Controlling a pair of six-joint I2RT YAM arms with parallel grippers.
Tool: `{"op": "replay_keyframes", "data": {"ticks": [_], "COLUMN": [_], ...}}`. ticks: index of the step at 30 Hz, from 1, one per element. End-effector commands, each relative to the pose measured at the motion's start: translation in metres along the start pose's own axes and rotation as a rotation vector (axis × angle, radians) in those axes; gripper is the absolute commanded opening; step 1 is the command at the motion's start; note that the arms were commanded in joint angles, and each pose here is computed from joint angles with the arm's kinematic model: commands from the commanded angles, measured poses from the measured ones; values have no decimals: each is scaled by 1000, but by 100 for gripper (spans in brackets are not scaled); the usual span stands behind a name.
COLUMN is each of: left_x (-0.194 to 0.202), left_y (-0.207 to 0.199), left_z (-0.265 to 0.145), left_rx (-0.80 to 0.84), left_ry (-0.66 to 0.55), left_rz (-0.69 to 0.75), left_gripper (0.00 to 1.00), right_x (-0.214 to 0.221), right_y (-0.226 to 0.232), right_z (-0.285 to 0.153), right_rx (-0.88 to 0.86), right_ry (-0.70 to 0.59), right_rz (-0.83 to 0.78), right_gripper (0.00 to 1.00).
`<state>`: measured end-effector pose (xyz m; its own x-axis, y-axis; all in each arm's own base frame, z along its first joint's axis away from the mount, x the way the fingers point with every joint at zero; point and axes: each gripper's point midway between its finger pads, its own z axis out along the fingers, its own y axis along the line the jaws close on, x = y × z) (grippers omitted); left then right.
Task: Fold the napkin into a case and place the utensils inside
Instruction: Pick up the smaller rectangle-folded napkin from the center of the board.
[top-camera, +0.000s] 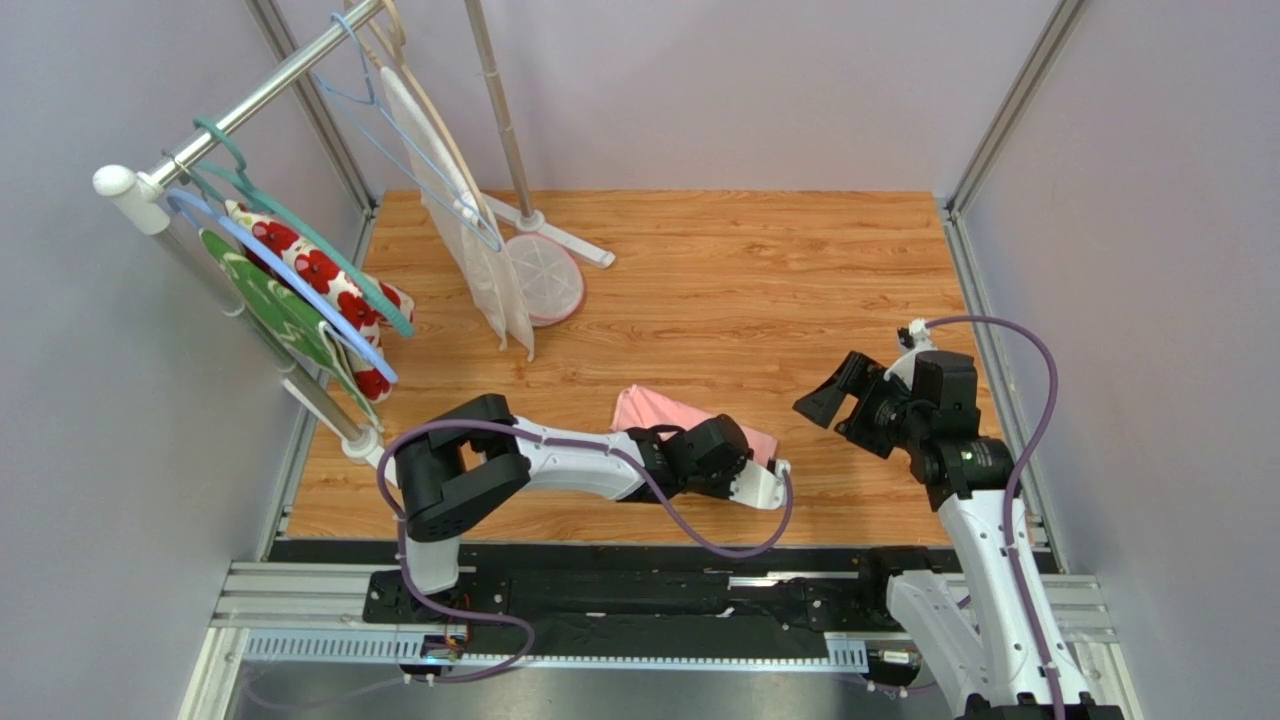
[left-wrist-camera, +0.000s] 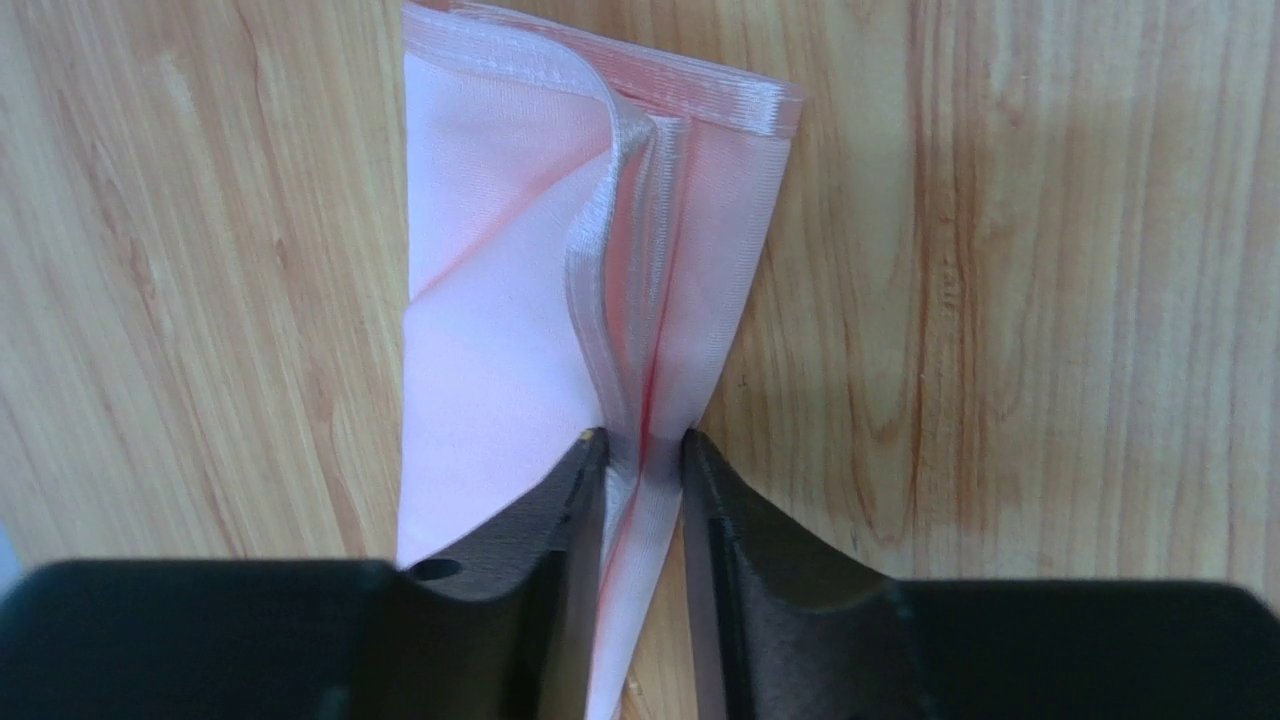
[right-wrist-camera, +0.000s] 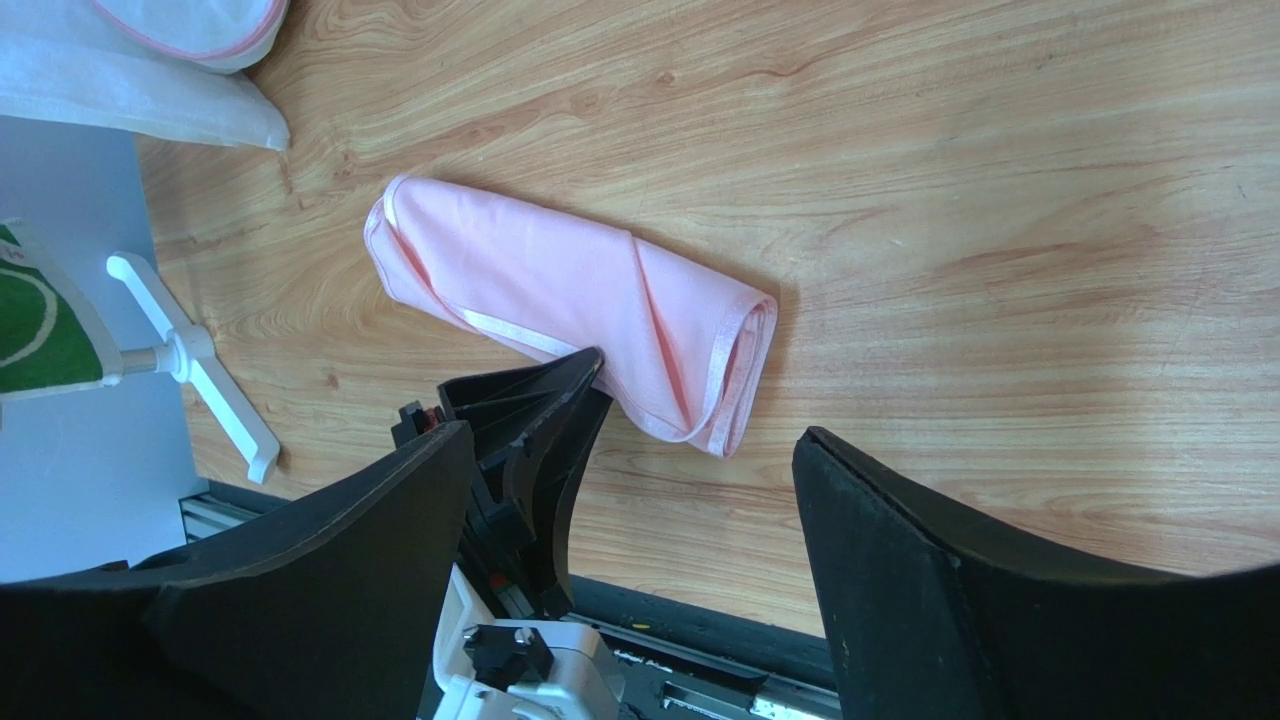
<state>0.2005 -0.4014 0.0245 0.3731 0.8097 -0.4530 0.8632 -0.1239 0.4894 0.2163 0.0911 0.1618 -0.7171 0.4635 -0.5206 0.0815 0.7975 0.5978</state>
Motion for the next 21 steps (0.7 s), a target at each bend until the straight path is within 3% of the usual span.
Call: {"op": "replay_keyframes", "data": {"ticks": [1, 2, 8, 21], "left_x": [22, 21, -3, -57], "left_y": [-14, -12, -1, 19], "left_z": [8, 7, -11, -64], "left_rx": [5, -4, -34, 36], "left_ry": [77, 73, -18, -300], "left_rz": [38, 32, -58, -360], "left_gripper": [26, 16, 0, 0], "right_x": [-5, -5, -3, -15], "right_y": [3, 3, 3, -3], "right_z": [-3, -3, -1, -5], "right_rx": [-24, -23, -29, -2], "right_ry": [-22, -21, -10, -49], "right_rz": [-19, -16, 11, 44], "right_gripper": [82, 82, 82, 81]}}
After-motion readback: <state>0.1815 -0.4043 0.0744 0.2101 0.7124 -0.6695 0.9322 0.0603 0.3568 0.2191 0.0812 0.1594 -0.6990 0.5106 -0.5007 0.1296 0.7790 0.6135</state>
